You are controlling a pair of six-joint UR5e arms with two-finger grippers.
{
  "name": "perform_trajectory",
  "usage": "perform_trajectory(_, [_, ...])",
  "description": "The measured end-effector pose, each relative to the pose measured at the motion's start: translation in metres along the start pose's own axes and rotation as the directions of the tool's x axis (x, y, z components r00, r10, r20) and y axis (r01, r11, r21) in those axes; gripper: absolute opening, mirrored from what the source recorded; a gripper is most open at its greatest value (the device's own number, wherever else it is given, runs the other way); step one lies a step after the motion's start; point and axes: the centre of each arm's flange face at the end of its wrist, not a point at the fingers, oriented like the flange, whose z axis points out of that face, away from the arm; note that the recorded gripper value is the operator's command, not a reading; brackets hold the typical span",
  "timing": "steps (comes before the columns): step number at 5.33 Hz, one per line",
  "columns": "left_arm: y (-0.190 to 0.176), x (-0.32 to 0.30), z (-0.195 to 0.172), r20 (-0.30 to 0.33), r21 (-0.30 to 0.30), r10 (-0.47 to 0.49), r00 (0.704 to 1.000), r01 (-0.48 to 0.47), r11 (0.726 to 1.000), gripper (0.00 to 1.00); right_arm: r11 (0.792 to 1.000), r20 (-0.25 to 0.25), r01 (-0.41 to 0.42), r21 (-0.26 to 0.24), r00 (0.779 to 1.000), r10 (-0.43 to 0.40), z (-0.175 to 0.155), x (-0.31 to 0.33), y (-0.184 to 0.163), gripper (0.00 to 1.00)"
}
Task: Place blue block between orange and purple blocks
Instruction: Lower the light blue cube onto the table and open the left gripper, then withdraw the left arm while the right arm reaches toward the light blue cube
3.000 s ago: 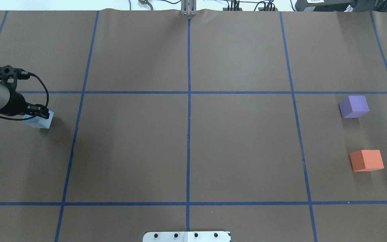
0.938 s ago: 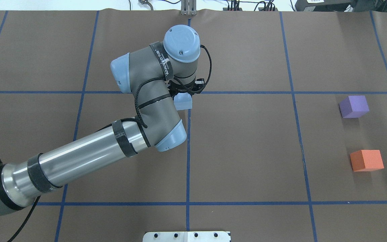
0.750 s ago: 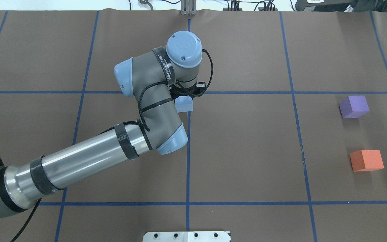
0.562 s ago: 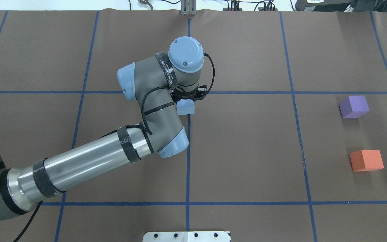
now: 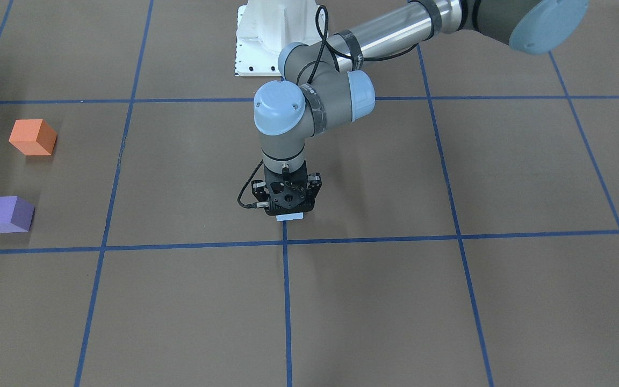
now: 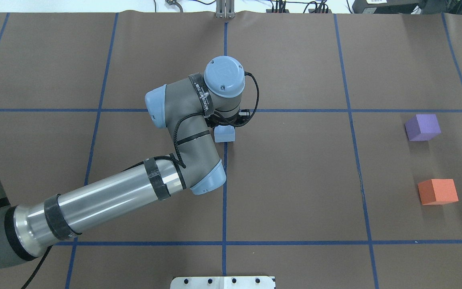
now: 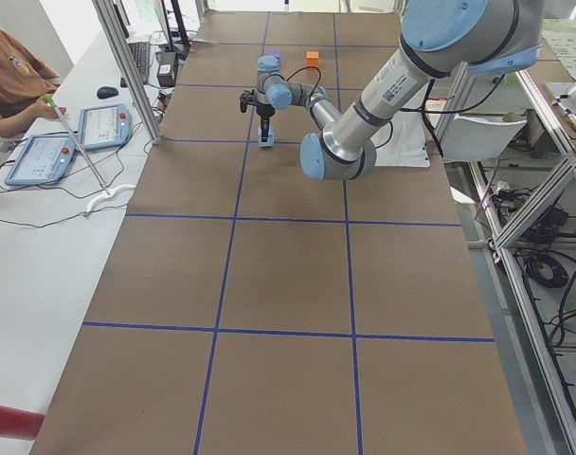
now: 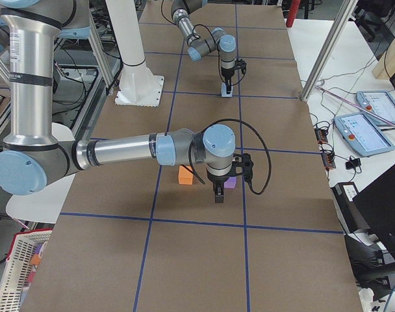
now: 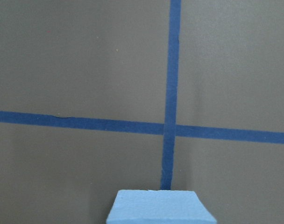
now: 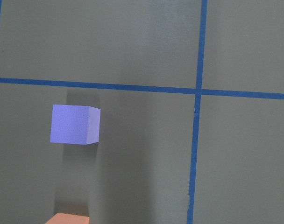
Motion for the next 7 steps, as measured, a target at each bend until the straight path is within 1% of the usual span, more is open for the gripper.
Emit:
perform_trajectory(2, [0.0, 0.001, -0.002, -0.004, 0.003, 0.001, 1.0, -0.001, 1.0, 1.0, 1.0, 0.0, 0.001, 0.002, 1.0, -0.001, -0.001, -0.001, -0.001, 1.0])
perform_trajectory(3, [-0.009, -0.002, -0.013, -0.013, 0.013, -0.006, 1.0, 0.006, 1.0, 1.0, 1.0, 0.002, -0.003, 0.014, 1.0, 0.003, -0.006, -0.008, -0.007, 1.0])
perform_trajectory(4, [-0.028, -0.01, -0.034, -0.027, 0.015, 0.005, 1.0, -0.005, 1.0, 1.0, 0.999, 0.007, -0.011, 0.037, 1.0, 0.011, -0.017, -0.023, -0.023, 1.0])
perform_trajectory(5, [-0.043, -0.028, -0.057, -0.029, 0.004, 0.048, 0.998, -0.048, 0.999, 1.0, 0.998, 0.017, -0.02, 0.056, 1.0, 0.019, -0.026, -0.052, -0.046, 1.0])
perform_trajectory(6, [-0.048, -0.066, -0.066, -0.022, 0.001, 0.091, 0.996, -0.091, 0.996, 1.0, 0.998, 0.038, -0.032, 0.062, 0.999, 0.03, -0.028, -0.102, -0.074, 1.0])
perform_trajectory(7, [-0.05, -0.131, -0.068, -0.012, 0.004, 0.138, 0.99, -0.138, 0.99, 1.0, 0.997, 0.065, -0.045, 0.058, 0.997, 0.041, -0.025, -0.17, -0.1, 1.0])
